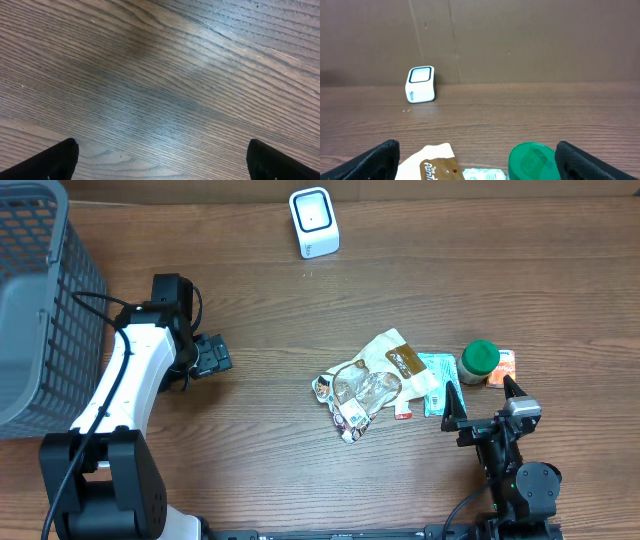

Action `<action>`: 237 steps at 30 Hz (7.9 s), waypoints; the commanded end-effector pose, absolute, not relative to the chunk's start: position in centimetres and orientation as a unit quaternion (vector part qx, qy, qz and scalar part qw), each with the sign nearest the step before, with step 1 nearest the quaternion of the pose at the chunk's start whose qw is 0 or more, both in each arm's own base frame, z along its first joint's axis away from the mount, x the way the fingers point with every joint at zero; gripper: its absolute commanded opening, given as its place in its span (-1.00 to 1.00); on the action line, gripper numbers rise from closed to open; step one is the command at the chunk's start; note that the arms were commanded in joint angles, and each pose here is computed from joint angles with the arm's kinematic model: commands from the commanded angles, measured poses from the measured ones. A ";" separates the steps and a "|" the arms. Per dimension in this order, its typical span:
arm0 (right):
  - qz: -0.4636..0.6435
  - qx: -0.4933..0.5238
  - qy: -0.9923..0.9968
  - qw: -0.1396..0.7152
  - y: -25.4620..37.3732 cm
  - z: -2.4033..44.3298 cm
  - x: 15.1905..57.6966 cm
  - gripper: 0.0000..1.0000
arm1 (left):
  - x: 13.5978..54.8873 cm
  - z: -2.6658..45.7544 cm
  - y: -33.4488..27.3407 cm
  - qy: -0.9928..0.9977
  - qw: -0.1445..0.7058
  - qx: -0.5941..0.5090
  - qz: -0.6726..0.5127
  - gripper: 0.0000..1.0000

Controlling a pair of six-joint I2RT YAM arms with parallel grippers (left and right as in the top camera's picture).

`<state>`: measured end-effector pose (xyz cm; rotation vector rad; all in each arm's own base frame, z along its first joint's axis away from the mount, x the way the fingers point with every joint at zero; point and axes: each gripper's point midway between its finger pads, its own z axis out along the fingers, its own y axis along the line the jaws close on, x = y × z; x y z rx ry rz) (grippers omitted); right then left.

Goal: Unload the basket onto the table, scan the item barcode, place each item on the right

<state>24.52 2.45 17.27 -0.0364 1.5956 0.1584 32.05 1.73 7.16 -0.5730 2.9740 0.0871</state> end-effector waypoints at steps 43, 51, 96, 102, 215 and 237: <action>0.064 -0.015 0.714 0.697 2.2 17.0 24.5 1.00 | 32.8 11.2 1.9 0.974 0.123 -0.190 0.021 0.99; 0.064 -0.015 0.714 0.697 2.2 17.0 24.5 1.00 | 30.9 22.1 1.9 0.936 0.296 -0.191 -0.011 0.99; 0.064 -0.015 0.714 0.697 2.2 17.0 24.5 1.00 | 20.2 31.3 1.2 0.621 0.762 -0.143 -0.119 0.99; 0.064 -0.015 0.714 0.697 2.2 17.0 24.5 1.00 | 19.5 34.9 1.2 0.491 0.852 -0.119 -0.140 0.99; 0.064 -0.015 0.714 0.697 2.2 17.0 24.5 1.00 | 24.6 15.6 0.7 0.733 0.680 -0.032 -0.004 0.99; 0.064 -0.015 0.714 0.697 2.2 17.0 24.5 1.00 | 24.6 15.6 0.7 0.733 0.680 -0.032 -0.004 0.99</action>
